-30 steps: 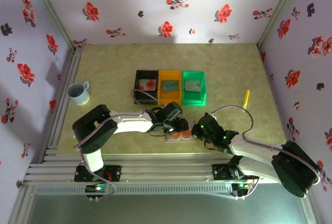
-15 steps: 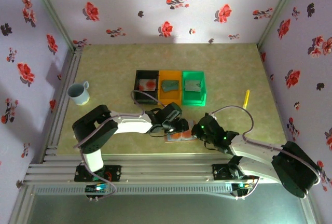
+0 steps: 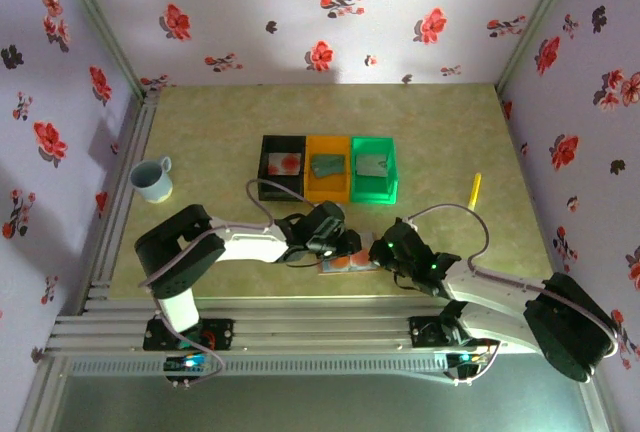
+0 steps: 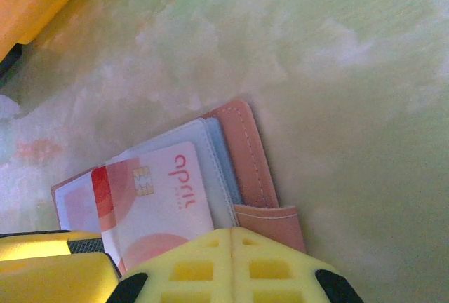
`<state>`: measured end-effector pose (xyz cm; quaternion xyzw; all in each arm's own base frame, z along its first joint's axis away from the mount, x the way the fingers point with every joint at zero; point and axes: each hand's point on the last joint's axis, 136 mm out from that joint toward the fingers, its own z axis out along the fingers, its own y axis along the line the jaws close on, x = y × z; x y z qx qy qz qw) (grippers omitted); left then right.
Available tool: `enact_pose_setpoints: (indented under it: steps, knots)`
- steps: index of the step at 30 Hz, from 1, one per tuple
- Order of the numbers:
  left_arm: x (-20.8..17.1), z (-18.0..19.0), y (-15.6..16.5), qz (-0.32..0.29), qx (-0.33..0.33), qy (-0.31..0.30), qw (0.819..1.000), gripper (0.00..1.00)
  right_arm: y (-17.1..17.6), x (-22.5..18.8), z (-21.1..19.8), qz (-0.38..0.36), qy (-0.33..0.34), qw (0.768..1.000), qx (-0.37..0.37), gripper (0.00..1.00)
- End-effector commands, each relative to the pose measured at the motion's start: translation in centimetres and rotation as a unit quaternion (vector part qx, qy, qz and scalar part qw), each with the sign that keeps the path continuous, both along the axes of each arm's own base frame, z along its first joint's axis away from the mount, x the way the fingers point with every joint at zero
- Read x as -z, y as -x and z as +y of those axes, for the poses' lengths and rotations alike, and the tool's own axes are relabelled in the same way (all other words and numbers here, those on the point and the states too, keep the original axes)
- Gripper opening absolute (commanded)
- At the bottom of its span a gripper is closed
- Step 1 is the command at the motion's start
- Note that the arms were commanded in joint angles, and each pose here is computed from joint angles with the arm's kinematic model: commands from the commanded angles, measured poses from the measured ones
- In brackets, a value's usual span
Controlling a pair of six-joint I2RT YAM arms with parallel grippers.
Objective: Take the credit cards out of the card holder
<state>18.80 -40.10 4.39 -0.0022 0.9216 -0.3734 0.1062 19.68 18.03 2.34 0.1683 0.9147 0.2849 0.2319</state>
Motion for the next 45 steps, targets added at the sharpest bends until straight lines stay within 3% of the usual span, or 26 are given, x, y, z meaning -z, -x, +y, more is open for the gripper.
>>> enact_pose_setpoints:
  steps: [1, 45]
  knots:
    - [-1.97, -0.67, -0.31, -0.020, -0.008, 0.037, 0.999, 0.30, 1.94, 2.69, -2.11, 0.049, 0.036, 0.998, 0.012, 0.00]
    - [-2.00, -0.88, 0.24, -0.011, -0.009, 0.072, 0.997, 0.13, 2.10, 2.35, -2.41, 0.045, 0.034, 0.998, 0.016, 0.00]
